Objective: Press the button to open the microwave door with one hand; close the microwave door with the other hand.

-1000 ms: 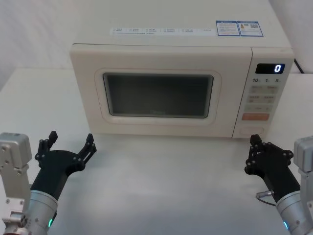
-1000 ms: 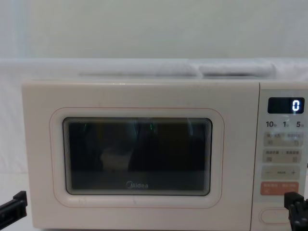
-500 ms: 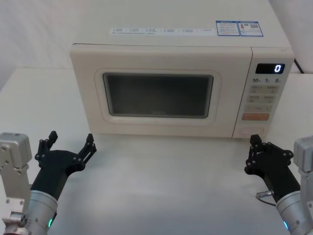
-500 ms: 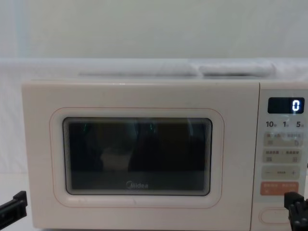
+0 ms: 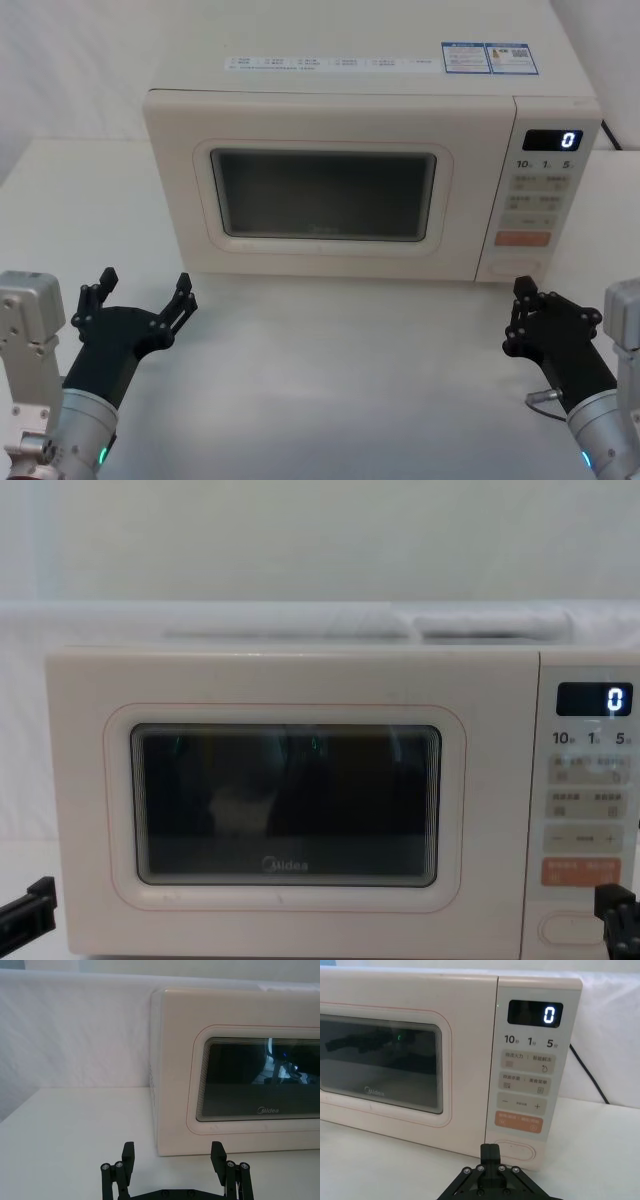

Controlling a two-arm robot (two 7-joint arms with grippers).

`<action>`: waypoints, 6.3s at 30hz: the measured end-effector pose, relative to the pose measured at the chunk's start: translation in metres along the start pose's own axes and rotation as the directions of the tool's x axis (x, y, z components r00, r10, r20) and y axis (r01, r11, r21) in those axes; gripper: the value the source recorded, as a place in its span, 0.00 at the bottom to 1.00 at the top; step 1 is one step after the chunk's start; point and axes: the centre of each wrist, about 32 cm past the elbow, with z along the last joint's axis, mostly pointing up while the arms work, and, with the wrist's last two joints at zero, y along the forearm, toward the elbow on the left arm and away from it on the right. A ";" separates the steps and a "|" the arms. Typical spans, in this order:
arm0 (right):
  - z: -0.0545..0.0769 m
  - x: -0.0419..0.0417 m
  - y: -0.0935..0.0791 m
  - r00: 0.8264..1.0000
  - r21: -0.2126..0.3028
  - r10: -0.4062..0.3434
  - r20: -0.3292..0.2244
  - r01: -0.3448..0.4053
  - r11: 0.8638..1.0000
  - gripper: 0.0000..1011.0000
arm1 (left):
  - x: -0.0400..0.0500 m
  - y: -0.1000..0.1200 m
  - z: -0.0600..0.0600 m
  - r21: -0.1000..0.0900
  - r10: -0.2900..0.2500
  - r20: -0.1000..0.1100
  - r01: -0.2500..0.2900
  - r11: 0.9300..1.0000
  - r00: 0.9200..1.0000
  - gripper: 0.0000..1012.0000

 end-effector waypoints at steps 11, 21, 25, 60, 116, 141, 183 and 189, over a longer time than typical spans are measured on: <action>-0.007 0.0066 0.009 1.000 -0.041 0.014 -0.014 -0.015 0.999 0.00 | 0.0000 0.000 0.000 0.000 0.000 0.000 0.000 1.000 1.000 0.99; -0.017 0.0107 0.024 1.000 -0.079 0.014 -0.024 -0.015 0.997 0.00 | 0.0000 0.000 0.000 0.000 0.000 0.000 0.000 1.000 1.000 0.99; -0.020 0.0114 0.030 1.000 -0.091 0.013 -0.024 -0.015 0.996 0.00 | 0.0000 0.000 0.000 0.000 0.000 0.000 0.000 1.000 1.000 0.99; -0.033 0.0185 0.060 0.998 -0.110 -0.050 -0.040 0.045 0.993 0.00 | 0.0000 0.000 0.000 0.000 0.000 0.000 0.000 1.000 1.000 0.99; -0.037 0.0216 0.082 0.994 -0.106 -0.088 -0.072 0.080 0.991 0.00 | 0.0000 0.000 0.000 0.000 0.000 0.000 0.000 1.000 1.000 0.99; -0.041 0.0246 0.099 0.990 -0.108 -0.087 -0.110 0.075 0.991 0.00 | 0.0000 0.000 0.000 0.000 0.000 0.000 0.000 1.000 1.000 0.99; -0.021 0.0398 0.023 0.997 -0.016 0.034 -0.076 -0.035 0.999 0.04 | 0.0000 0.000 0.000 0.000 0.000 0.000 0.000 1.000 1.000 0.99; -0.021 0.0491 0.017 0.995 0.027 0.065 -0.078 -0.064 0.998 0.20 | 0.0000 0.000 0.000 0.000 0.000 0.000 0.000 1.000 1.000 0.99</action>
